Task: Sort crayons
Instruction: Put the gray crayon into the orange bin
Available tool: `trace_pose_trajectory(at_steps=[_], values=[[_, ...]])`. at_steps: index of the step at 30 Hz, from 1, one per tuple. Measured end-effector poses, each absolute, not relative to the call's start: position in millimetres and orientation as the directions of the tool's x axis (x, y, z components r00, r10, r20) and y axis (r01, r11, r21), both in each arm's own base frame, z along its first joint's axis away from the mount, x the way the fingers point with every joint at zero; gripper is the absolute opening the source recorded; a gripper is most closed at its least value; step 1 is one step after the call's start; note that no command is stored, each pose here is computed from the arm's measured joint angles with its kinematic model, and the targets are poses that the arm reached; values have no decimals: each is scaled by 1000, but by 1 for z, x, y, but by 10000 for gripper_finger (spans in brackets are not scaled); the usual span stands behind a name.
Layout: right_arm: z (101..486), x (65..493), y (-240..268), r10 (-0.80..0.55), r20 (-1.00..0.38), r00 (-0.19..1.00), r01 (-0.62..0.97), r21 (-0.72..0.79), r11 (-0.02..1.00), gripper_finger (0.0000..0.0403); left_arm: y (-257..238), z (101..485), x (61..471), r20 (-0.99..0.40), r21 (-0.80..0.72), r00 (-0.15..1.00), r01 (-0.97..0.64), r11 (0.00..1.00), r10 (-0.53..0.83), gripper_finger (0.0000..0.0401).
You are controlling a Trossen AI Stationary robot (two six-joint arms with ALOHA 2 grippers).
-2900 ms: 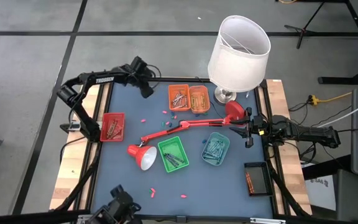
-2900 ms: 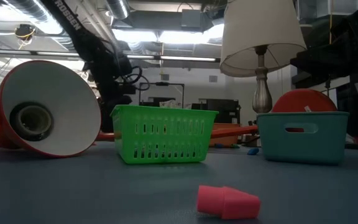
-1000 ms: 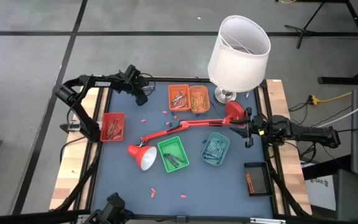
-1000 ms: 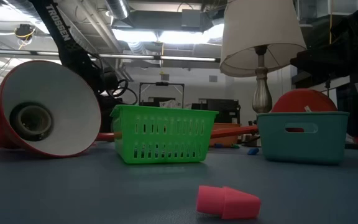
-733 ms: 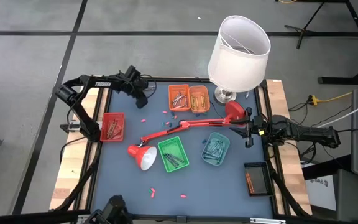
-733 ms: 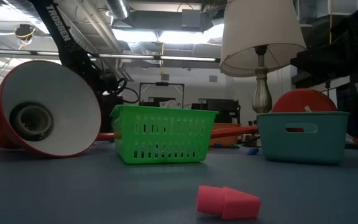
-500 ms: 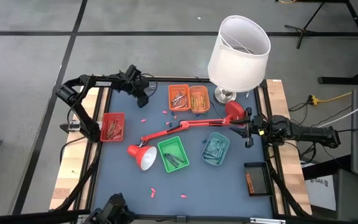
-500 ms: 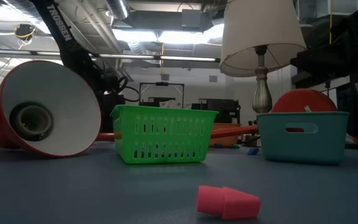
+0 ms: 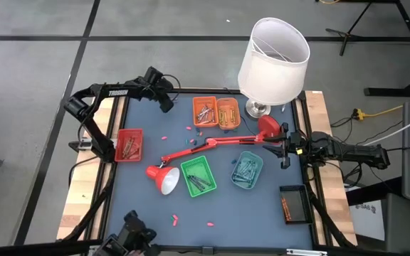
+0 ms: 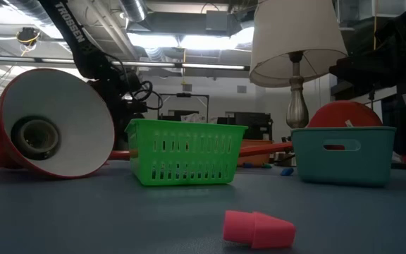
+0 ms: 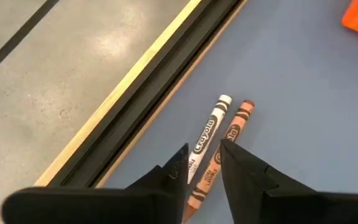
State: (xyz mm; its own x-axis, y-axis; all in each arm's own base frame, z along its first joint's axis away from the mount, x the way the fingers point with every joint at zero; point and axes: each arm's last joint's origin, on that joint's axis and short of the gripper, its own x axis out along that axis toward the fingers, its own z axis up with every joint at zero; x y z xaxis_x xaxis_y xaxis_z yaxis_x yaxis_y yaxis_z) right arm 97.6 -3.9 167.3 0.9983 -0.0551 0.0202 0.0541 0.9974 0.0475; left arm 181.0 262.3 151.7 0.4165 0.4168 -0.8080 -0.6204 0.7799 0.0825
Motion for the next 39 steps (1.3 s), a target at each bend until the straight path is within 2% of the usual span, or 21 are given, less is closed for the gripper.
trace_pose_trajectory(at_steps=[6, 15, 20, 33, 39], values=[[167, 98, -4, -55, 20, 998, 54, 48, 997, 129, 264, 152, 179, -811, 153, 347, -651, 743, 471, 102], [167, 98, -4, -56, 20, 998, 55, 47, 997, 129, 264, 151, 178, -814, 164, 332, -657, 736, 477, 104], [167, 98, -4, -55, 20, 998, 54, 47, 997, 129, 266, 137, 178, -843, 147, 310, -653, 743, 439, 104], [167, 98, -4, -55, 20, 998, 54, 48, 997, 129, 268, 123, 181, -863, 151, 302, -613, 776, 406, 96], [167, 98, -4, -55, 20, 998, 54, 47, 997, 129, 267, 121, 181, -867, 129, 316, -606, 785, 386, 70]])
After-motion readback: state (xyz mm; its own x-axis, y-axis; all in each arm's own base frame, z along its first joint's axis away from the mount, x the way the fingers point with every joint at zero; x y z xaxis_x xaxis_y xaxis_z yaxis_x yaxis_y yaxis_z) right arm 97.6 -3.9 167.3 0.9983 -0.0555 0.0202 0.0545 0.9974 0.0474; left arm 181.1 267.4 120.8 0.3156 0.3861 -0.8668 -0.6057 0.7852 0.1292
